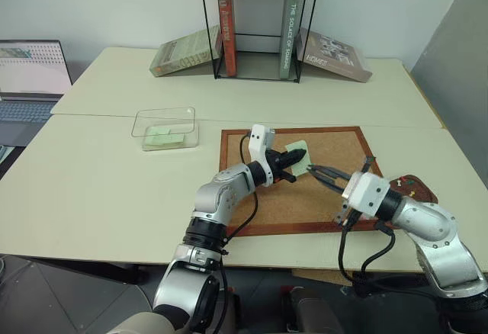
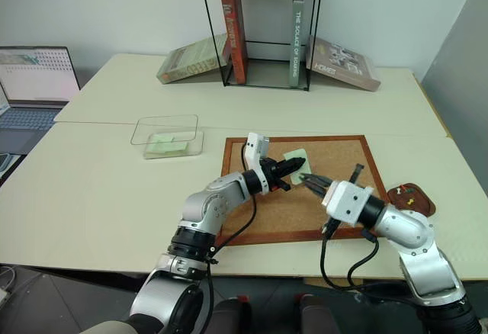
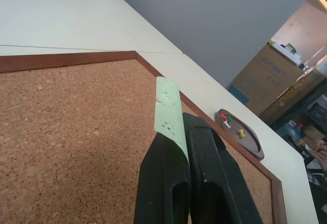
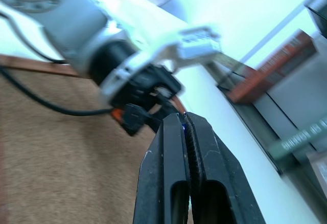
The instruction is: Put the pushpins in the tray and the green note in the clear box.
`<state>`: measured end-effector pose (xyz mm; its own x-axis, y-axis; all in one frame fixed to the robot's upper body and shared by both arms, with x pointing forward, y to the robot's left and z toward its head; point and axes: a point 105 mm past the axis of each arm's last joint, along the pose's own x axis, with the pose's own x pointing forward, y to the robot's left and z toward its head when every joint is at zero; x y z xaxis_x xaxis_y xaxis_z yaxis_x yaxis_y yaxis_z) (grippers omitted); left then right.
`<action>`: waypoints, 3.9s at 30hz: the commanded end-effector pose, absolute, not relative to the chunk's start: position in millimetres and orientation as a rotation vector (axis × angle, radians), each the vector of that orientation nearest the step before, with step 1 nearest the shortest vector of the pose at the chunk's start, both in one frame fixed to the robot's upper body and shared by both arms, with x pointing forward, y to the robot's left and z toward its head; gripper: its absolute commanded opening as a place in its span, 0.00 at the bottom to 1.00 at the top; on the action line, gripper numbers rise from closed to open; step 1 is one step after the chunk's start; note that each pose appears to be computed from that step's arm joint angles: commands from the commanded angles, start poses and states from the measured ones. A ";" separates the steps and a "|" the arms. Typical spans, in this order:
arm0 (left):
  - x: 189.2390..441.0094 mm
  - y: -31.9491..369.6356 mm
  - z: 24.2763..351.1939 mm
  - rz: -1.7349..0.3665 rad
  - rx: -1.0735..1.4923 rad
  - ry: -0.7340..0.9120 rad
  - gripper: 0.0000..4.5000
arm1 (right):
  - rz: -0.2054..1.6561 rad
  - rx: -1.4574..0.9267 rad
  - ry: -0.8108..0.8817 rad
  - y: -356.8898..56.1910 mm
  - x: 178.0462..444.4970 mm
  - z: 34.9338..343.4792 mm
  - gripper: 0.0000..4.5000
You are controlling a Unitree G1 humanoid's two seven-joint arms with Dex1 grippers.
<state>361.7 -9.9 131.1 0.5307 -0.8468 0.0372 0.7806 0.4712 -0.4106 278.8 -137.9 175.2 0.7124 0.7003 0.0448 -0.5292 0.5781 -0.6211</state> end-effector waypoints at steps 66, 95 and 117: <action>366.2 126.0 222.8 -0.680 -0.082 -0.104 0.00 | 0.957 -0.198 -0.150 -113.9 291.3 223.9 0.99; 445.7 270.4 206.2 -0.240 0.122 0.056 0.00 | 1.169 -0.298 0.006 -16.5 314.4 214.3 0.99; 447.2 277.5 195.1 -0.199 0.228 0.128 0.86 | 1.141 -0.271 -0.007 -17.0 316.5 216.0 1.00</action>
